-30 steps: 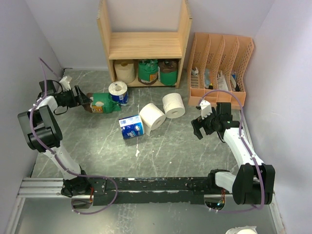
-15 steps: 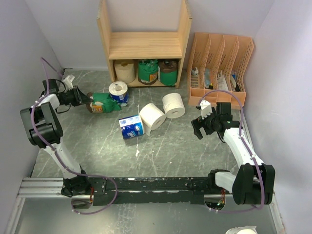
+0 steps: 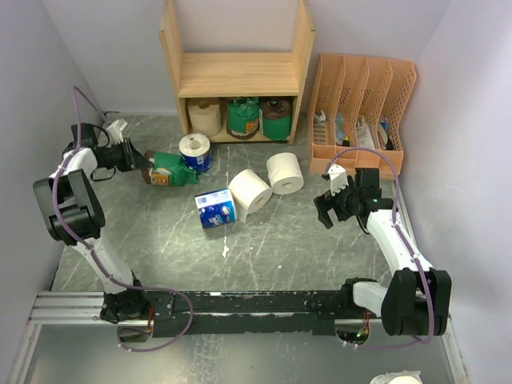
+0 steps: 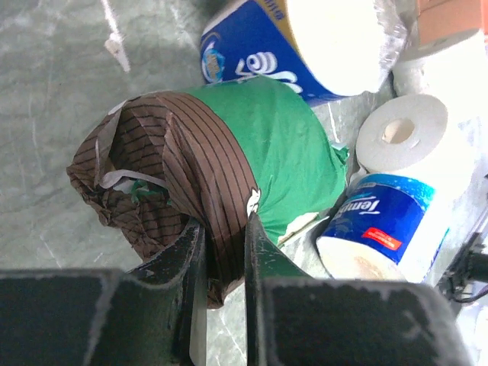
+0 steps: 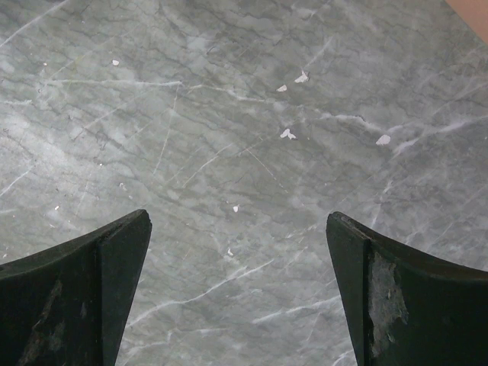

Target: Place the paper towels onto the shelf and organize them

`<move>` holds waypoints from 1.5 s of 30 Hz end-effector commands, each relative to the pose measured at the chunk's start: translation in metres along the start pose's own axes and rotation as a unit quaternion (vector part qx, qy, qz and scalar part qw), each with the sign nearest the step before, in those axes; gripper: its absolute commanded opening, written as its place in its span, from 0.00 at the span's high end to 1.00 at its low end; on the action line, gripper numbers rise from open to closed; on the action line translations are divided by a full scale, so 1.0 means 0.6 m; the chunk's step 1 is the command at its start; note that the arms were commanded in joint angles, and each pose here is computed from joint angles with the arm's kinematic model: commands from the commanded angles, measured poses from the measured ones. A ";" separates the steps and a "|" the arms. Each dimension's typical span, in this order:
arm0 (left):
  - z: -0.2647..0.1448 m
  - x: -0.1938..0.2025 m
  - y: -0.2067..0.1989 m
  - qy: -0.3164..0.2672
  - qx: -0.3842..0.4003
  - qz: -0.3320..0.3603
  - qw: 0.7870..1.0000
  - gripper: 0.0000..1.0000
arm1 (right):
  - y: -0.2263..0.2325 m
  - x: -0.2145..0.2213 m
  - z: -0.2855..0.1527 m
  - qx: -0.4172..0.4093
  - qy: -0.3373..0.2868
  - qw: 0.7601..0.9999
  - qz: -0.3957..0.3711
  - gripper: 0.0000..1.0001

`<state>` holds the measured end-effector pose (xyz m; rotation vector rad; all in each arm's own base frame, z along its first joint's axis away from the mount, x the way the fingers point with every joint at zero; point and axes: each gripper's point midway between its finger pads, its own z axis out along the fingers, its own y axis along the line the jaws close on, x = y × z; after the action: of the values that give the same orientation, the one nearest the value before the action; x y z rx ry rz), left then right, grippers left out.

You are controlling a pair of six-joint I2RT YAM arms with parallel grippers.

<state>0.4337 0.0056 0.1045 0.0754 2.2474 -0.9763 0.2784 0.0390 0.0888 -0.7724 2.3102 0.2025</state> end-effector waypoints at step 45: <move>0.152 -0.044 -0.513 0.027 -0.072 0.531 0.844 0.93 | -0.005 -0.004 -0.011 0.010 -0.012 1.000 -0.004 0.00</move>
<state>0.4096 -0.2530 0.2923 1.0551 1.8308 -0.1257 0.2791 0.0386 0.0951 -0.7698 2.2876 0.1907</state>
